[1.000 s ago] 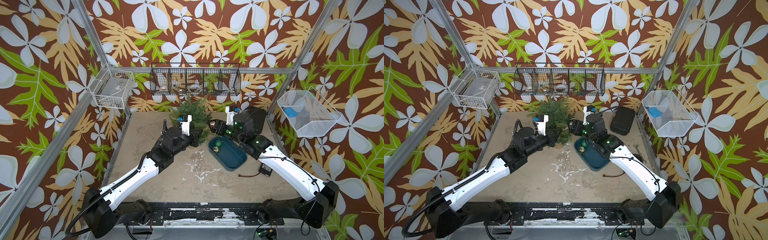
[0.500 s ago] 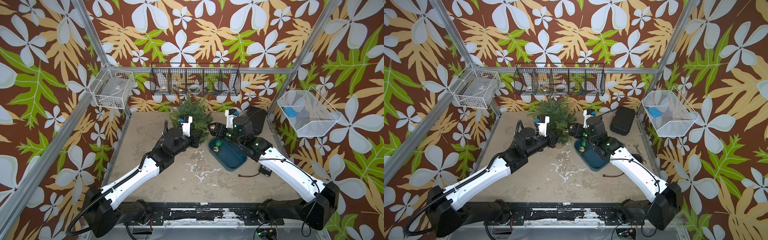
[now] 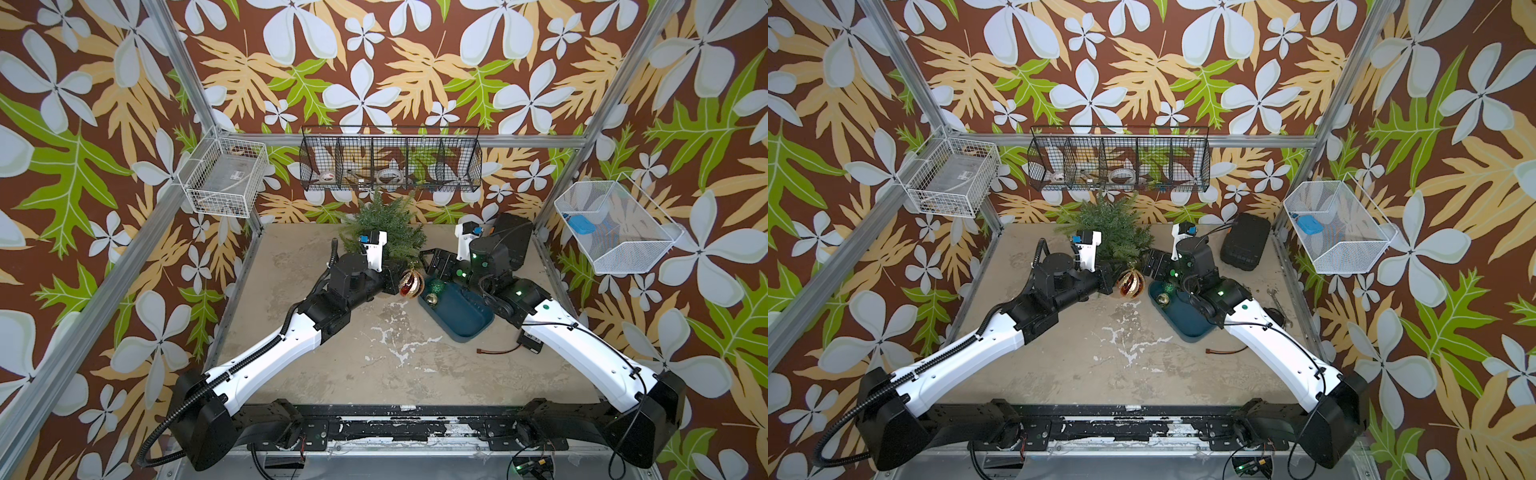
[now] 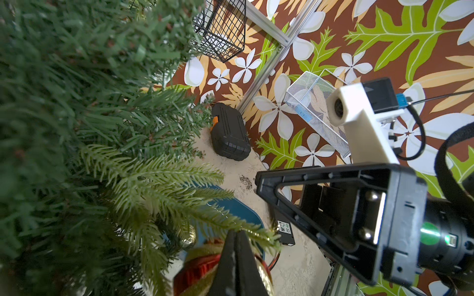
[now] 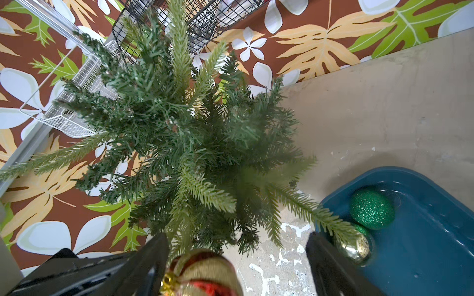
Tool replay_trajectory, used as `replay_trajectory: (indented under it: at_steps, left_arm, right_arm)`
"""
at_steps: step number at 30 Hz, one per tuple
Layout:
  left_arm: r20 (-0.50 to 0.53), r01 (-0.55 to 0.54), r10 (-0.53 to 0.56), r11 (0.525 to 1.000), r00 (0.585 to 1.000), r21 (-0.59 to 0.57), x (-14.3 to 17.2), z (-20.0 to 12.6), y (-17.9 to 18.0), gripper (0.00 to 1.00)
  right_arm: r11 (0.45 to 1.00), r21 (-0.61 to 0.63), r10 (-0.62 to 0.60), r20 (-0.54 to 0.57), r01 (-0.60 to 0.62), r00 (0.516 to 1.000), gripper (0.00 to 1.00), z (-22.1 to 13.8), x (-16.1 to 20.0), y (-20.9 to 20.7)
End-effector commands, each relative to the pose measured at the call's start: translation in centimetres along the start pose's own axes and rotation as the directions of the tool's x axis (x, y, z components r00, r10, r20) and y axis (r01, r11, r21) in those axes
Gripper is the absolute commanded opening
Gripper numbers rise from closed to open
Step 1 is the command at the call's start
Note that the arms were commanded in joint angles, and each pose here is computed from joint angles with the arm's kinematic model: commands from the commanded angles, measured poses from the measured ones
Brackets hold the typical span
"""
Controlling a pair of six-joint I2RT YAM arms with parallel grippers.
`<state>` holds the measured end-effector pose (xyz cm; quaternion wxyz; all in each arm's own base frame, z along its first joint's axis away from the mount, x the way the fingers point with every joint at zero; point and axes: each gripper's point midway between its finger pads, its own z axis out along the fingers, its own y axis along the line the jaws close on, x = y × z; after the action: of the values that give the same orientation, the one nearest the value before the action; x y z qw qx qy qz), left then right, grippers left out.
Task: Decorate the small christmas tree with ornaments
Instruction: Hang an ornament on the christmas tree.
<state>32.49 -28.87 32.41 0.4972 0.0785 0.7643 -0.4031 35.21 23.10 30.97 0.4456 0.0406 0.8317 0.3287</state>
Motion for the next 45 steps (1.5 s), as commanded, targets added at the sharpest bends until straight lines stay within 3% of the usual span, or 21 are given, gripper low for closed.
replay_trajectory:
  at_steps: [1, 7, 10, 15, 29, 45]
  left_arm:
    - [-0.002, -0.002, 0.002, 1.000, 1.000, 0.003, -0.2, -0.1, -0.1, 0.00]
    - [-0.002, 0.001, -0.001, 1.000, 1.000, 0.004, -0.2, -0.2, -0.1, 0.00]
    - [-0.001, 0.003, -0.003, 1.000, 1.000, 0.006, -0.2, -0.2, -0.2, 0.13]
    - [0.003, 0.006, -0.006, 1.000, 1.000, 0.009, -0.3, -0.5, -0.3, 0.24]
    - [0.034, 0.013, -0.013, 1.000, 0.999, 0.001, -0.6, -2.7, -0.2, 0.33]
    - [0.069, -0.010, 0.014, 0.999, 0.997, -0.050, -0.7, -8.9, 0.2, 0.55]
  right_arm:
    - [1.000, 0.005, 0.002, 0.031, -0.002, 1.000, 0.86, -0.7, -0.7, -0.2]
    - [1.000, 0.010, 0.000, 0.045, 0.000, 0.999, 0.86, -1.7, -0.6, -0.6]
    - [1.000, 0.017, -0.001, 0.043, 0.001, 0.999, 0.86, -1.9, -0.4, -1.0]
    - [1.000, 0.024, 0.003, 0.047, -0.004, 0.999, 0.85, -2.2, -0.3, -1.5]
    - [0.998, 0.057, -0.021, 0.066, 0.017, 0.998, 0.84, -3.7, -0.7, -2.5]
    - [0.984, 0.166, -0.067, -0.011, 0.068, 0.998, 0.82, -4.4, 2.3, -6.6]
